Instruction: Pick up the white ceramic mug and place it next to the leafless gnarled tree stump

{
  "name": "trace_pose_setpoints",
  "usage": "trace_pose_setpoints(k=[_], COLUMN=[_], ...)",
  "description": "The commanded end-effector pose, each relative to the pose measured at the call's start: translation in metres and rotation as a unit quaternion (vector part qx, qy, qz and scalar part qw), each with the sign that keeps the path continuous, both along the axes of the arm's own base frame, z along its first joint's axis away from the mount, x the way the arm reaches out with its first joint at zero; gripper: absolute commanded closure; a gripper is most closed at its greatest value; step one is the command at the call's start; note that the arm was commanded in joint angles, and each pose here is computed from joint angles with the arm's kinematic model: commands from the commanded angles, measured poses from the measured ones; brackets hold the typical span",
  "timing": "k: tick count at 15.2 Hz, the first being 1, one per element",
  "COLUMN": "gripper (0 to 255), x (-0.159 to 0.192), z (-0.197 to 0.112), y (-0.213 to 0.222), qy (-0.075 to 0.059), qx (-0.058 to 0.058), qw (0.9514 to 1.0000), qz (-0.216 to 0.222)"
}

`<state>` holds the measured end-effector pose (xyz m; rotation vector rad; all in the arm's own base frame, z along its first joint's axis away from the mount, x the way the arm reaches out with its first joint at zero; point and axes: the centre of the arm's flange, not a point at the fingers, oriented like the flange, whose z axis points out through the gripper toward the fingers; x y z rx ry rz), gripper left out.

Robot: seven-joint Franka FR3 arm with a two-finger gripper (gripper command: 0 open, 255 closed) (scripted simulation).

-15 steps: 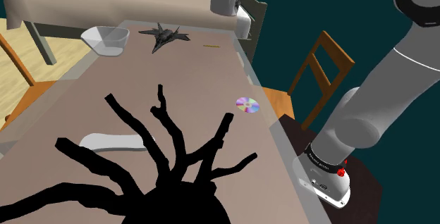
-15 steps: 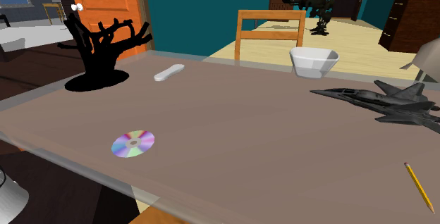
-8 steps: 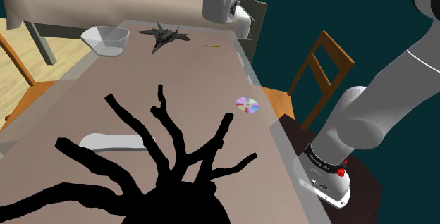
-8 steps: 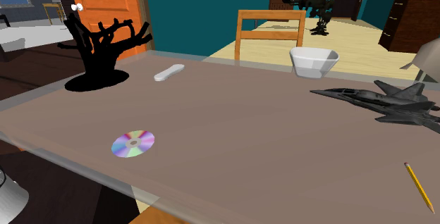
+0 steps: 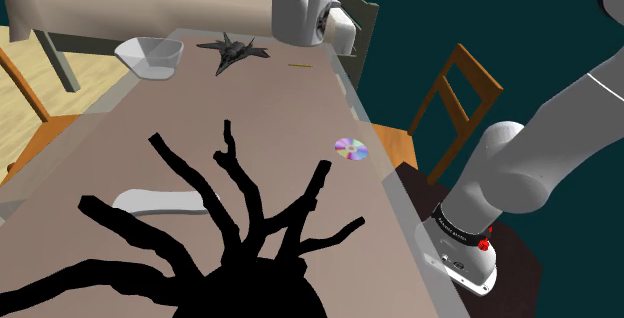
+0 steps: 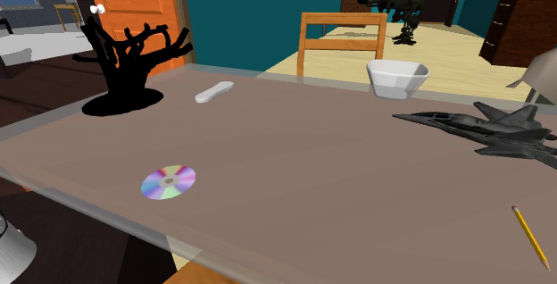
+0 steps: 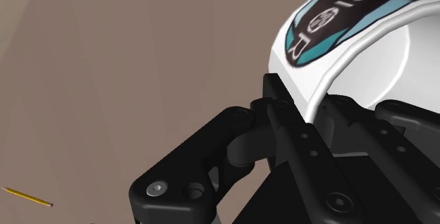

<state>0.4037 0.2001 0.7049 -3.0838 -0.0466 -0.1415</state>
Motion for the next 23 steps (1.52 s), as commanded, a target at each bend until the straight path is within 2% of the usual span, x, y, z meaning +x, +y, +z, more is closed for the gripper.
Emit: trace_pose_setpoints(k=[1, 8, 23], gripper=[255, 255, 255], x=[-0.015, -0.062, -0.062], z=[-0.002, -0.002, -0.081], y=[0.022, 0.094, 0.094], qy=[0.0, 0.0, 0.0], qx=[0.0, 0.0, 0.0], qw=[1.0, 1.0, 1.0], qz=[-0.001, -0.001, -0.001])
